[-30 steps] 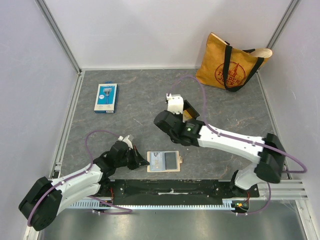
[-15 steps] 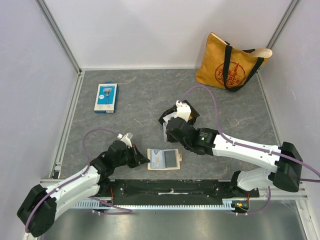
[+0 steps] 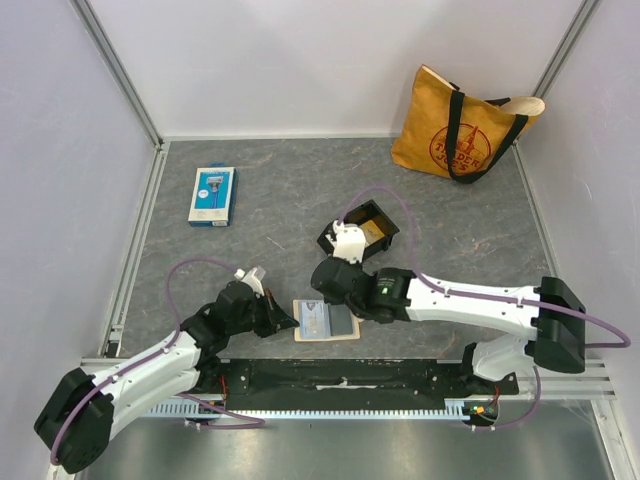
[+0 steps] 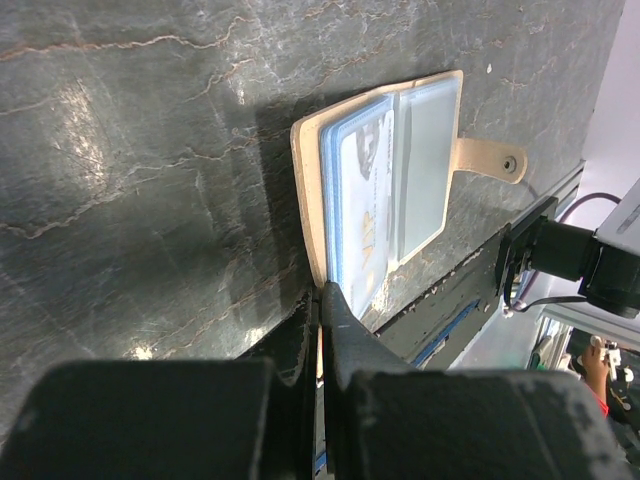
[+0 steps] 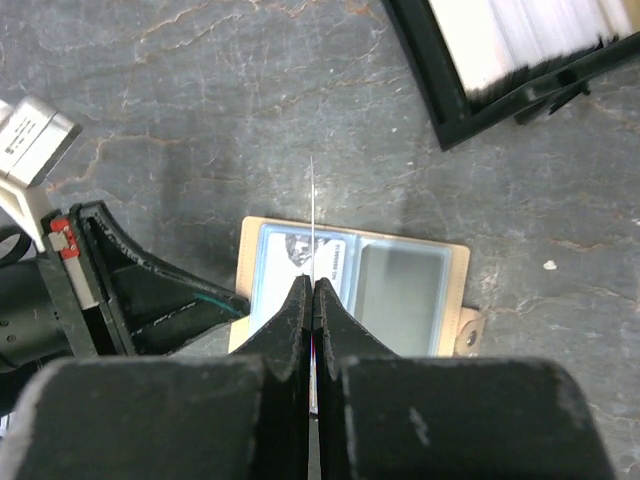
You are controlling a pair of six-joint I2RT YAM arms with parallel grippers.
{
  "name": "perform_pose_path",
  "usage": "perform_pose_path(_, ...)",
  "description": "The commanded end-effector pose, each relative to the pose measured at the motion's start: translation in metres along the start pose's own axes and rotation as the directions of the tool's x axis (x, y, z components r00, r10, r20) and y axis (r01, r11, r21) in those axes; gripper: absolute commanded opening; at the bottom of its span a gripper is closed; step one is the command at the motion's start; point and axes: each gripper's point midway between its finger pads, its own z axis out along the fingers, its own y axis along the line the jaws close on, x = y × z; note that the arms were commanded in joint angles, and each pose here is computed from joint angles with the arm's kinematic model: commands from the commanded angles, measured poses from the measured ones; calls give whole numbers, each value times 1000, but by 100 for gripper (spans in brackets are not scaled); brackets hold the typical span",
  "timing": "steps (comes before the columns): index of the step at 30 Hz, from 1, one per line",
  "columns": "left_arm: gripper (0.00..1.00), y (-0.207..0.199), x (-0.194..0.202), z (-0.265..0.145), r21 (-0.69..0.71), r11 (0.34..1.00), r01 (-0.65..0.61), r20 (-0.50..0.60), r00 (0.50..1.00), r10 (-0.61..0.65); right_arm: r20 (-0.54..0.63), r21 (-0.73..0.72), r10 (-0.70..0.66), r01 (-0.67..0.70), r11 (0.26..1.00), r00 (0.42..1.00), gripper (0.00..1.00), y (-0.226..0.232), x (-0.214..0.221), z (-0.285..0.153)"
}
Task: Put the credit cards into the card holder
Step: Insert the credit card into the card holder.
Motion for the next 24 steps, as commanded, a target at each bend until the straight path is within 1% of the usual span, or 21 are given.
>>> perform_pose_path(1, 2, -9, -3, -1, 38, 999, -24, 7, 1000, 23, 59, 62, 18, -22, 998, 998, 0, 7, -4, -9)
perform_pose_path(7, 2, -11, 0, -4, 62, 998, -26, 4, 1000, 26, 64, 64, 28, -32, 997, 998, 0, 16, 19, -6)
perform_pose_path(10, 2, -9, 3, -5, 61, 998, -31, -3, 999, 32, 54, 74, 63, -66, 995, 997, 0, 15, 31, -1)
perform_pose_path(12, 2, -8, 4, -5, 61, 998, -27, -7, 1000, 27, 35, 67, 64, -66, 996, 997, 0, 16, 41, 4)
perform_pose_path(18, 2, -13, 3, -6, 80, 996, -24, -6, 1000, 25, 32, 3, 94, -94, 996, 995, 0, 34, 46, 12)
perform_pose_path(24, 2, -14, 3, -8, 94, 995, -18, 7, 1000, 18, 13, -24, 83, -83, 996, 996, 0, 50, 52, 22)
